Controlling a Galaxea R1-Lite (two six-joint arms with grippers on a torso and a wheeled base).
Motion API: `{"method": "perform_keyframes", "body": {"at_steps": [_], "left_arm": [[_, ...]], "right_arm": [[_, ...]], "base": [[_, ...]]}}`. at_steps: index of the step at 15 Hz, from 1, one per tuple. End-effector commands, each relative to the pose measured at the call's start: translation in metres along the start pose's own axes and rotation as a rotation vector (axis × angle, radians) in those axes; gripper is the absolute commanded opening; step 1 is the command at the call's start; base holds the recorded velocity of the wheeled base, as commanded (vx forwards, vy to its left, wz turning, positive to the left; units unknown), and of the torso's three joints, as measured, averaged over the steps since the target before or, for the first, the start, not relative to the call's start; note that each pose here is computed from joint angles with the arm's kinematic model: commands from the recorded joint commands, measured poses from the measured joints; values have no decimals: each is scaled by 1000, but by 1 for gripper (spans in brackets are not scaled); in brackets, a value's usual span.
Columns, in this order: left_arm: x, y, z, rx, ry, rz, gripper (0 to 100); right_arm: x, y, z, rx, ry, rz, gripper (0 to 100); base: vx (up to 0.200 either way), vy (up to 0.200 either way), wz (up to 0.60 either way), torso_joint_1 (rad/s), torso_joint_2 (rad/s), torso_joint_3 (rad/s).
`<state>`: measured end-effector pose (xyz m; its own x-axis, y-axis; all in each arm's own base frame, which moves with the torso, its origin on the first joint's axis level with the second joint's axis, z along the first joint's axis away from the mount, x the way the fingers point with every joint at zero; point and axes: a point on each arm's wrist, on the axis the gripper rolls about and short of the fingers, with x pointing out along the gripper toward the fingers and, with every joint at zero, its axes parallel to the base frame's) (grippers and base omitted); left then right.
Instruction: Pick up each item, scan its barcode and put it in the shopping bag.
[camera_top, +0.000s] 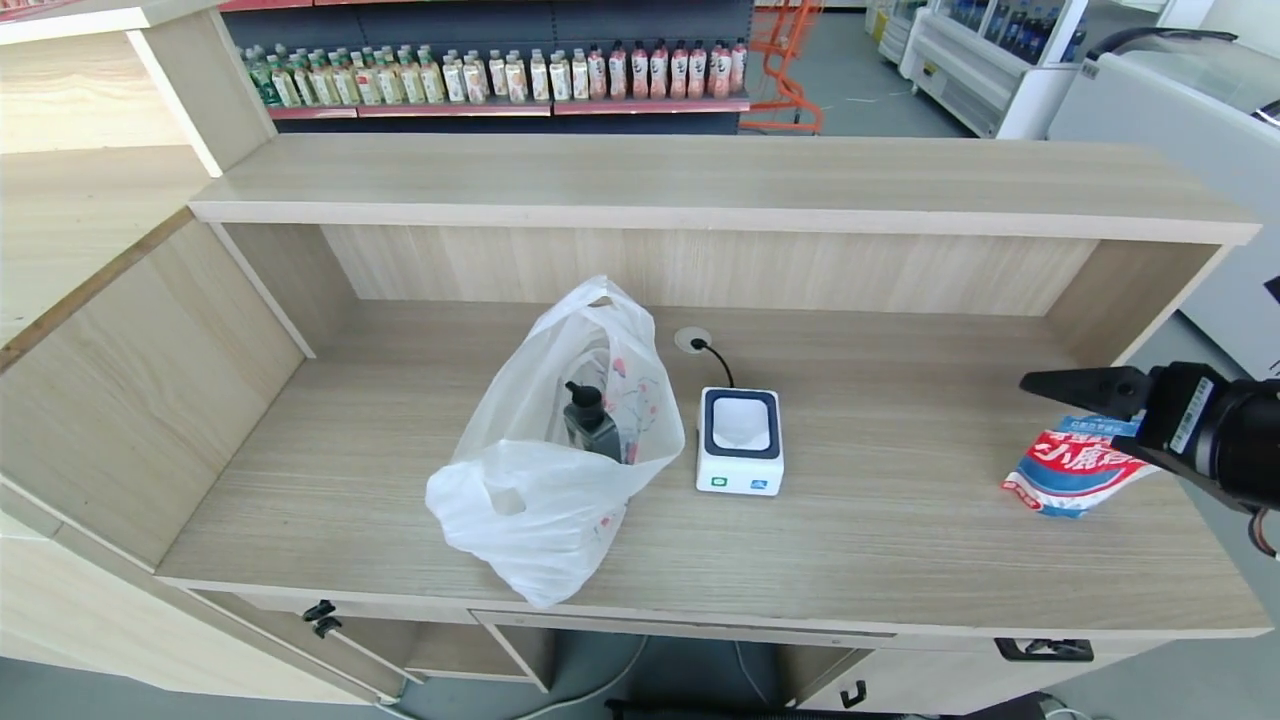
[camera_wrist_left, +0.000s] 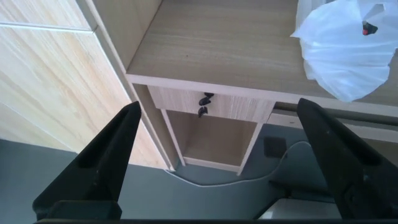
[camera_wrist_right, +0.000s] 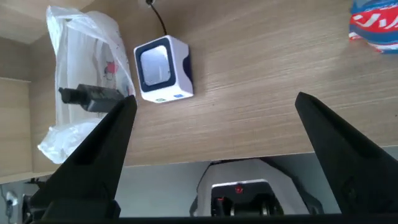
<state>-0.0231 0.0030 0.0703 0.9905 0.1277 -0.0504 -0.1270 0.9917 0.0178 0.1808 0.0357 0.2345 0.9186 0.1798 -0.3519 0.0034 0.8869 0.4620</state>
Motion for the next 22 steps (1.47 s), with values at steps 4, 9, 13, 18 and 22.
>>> {"method": "perform_keyframes", "body": {"at_steps": [4,9,13,18,22], "left_arm": [[0,0,0,0,1,1,100],[0,0,0,-1,0,1,100],[0,0,0,-2,-2,1,100],[0,0,0,-2,0,1,100],[0,0,0,-2,1,1,100]], "right_arm": [[1,-6,11,33,-57,-67,100],[6,-22,18,170,-37,-200,100],[22,-29,21,293,-4,-268,100],[75,-47,5,412,88,-412,100],[116,-62,-12,449,132,-470,100]], "base": [[0,-200,0,1,7,2],[0,-200,0,-1,2,1],[0,0,0,0,0,0],[0,0,0,0,0,0],[0,0,0,0,0,0]]}}
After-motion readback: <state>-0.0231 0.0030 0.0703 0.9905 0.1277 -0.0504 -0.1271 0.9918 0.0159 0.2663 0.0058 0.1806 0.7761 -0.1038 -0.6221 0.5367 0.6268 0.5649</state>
